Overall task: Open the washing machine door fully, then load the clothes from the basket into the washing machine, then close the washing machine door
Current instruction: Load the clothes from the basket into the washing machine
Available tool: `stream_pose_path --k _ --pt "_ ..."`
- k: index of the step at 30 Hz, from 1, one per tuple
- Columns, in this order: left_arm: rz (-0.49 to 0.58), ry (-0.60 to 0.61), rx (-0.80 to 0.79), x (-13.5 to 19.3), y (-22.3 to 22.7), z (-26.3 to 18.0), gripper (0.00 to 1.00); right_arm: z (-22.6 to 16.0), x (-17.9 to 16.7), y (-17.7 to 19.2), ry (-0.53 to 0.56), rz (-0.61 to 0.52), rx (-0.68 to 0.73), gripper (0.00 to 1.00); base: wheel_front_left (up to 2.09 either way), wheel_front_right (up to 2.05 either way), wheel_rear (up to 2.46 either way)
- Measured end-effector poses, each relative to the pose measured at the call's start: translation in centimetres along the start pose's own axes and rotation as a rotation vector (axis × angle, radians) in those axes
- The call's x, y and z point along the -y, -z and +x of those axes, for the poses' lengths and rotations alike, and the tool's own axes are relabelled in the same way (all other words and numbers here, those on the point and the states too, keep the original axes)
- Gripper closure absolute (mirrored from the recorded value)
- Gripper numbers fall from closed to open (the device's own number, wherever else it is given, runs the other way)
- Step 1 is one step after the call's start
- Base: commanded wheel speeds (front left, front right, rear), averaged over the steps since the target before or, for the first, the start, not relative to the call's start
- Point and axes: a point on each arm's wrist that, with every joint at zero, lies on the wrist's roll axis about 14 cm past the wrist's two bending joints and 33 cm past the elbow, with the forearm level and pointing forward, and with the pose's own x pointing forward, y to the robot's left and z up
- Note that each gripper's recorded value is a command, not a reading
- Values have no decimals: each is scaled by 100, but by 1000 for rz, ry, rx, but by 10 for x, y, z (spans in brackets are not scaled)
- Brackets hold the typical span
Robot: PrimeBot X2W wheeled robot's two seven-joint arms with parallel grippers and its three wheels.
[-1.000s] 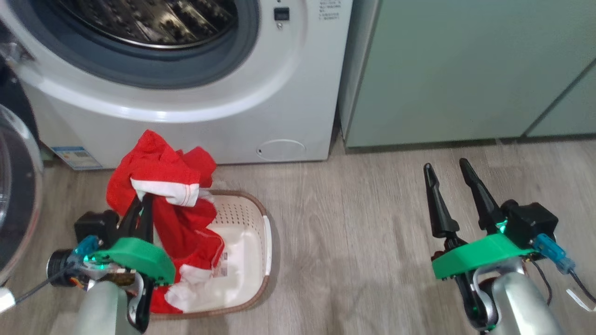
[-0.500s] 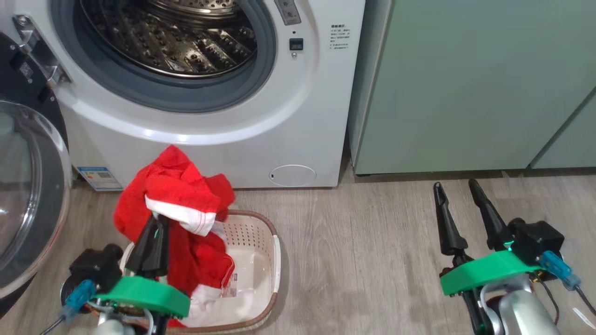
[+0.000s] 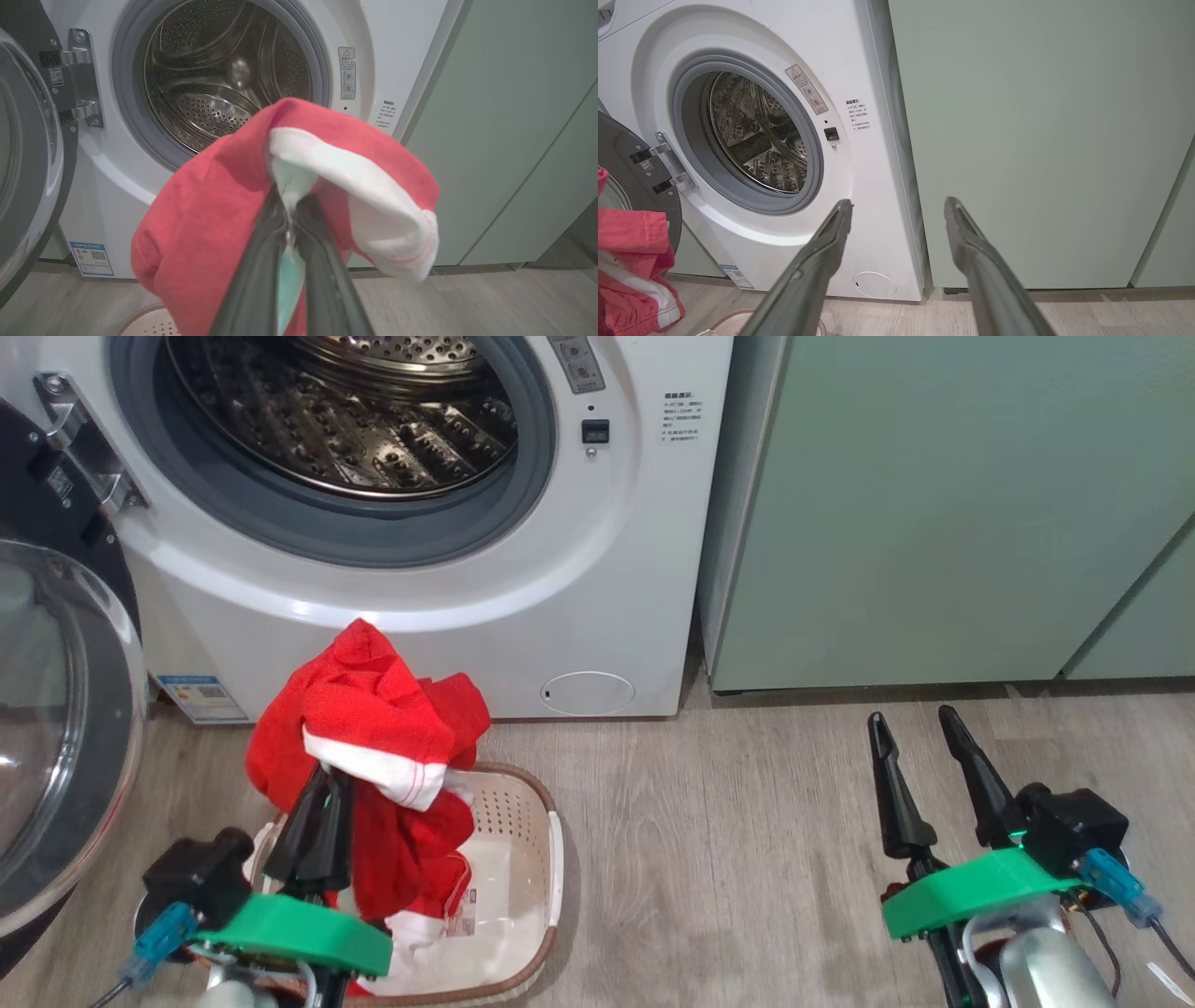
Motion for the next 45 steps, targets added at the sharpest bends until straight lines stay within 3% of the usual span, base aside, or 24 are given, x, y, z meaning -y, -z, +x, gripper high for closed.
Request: stream_pose_path --k 11,19,24,37,45 --pt "-16 2 -34 -1 14 9 100 2 7 7 20 -2 -22 0 0 0 0" --pt "13 40 -32 3 23 51 100 19 14 19 35 -8 -49 0 0 0 0" --pt "42 74 -16 3 37 110 100 42 28 34 65 -6 -75 0 0 0 0" --pt "108 57 108 -46 50 265 100 58 78 79 193 -5 -173 0 0 0 0" --pt "189 75 37 -65 82 344 100 61 99 91 243 -14 -200 0 0 0 0"
